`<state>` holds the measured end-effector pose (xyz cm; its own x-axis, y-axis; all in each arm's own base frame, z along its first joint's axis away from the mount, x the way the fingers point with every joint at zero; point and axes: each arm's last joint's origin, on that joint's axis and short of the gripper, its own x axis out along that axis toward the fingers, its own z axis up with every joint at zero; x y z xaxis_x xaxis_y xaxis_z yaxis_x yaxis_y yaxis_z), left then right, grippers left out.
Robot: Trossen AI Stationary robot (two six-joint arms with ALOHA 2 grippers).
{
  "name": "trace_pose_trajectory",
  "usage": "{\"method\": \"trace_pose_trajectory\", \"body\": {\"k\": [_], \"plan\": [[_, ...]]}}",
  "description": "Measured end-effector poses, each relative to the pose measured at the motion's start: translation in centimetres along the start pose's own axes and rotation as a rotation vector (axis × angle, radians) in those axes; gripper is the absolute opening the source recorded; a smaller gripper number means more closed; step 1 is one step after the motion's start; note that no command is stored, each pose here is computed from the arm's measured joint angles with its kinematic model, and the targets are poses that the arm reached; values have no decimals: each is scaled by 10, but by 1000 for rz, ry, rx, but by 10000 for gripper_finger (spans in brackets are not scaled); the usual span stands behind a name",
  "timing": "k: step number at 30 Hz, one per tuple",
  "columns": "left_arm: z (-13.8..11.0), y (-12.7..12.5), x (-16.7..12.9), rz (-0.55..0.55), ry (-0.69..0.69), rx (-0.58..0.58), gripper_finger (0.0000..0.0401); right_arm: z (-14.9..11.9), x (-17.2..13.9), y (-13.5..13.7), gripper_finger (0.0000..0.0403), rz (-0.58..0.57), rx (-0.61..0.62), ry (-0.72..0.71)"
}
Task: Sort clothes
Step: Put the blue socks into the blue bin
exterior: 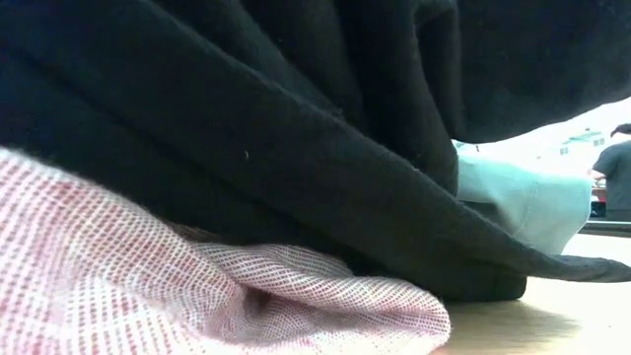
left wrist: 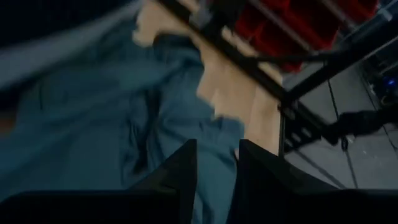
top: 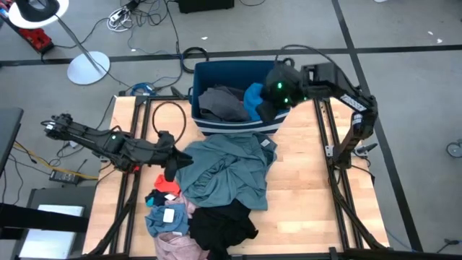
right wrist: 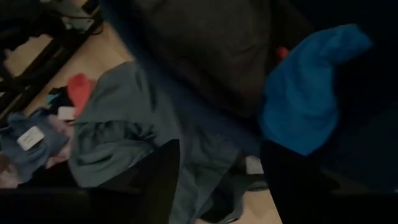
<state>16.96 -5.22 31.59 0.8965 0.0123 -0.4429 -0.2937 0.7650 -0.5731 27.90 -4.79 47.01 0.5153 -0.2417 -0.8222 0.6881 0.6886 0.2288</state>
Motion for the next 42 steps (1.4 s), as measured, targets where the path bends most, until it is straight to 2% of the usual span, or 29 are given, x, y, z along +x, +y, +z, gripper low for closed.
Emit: {"method": "trace_pose_trajectory", "body": {"k": [4, 12, 16, 21, 28, 35, 42], "plan": [[-10, 3, -2, 12, 120, -54, 120, -17, -5, 21, 218, 13, -10, -10], [-31, 0, -6, -45, 423, -132, 120, -48, -13, 55, 217, 40, 4, -18], [-45, 0, -3, -4, 595, -152, 120, -64, -18, 68, 212, 51, 22, -35], [-65, -3, 6, 70, 756, -119, 120, -90, -16, 84, 211, 14, 25, -60], [-86, -8, 21, 140, 837, -56, 120, -138, 16, 100, 209, -96, 43, 27], [-103, -11, 31, 192, 890, -8, 120, -192, 43, 105, 209, -215, 65, 86], [-110, -16, 41, 180, 895, -5, 120, -230, 56, 107, 205, -233, 55, 139]]}}
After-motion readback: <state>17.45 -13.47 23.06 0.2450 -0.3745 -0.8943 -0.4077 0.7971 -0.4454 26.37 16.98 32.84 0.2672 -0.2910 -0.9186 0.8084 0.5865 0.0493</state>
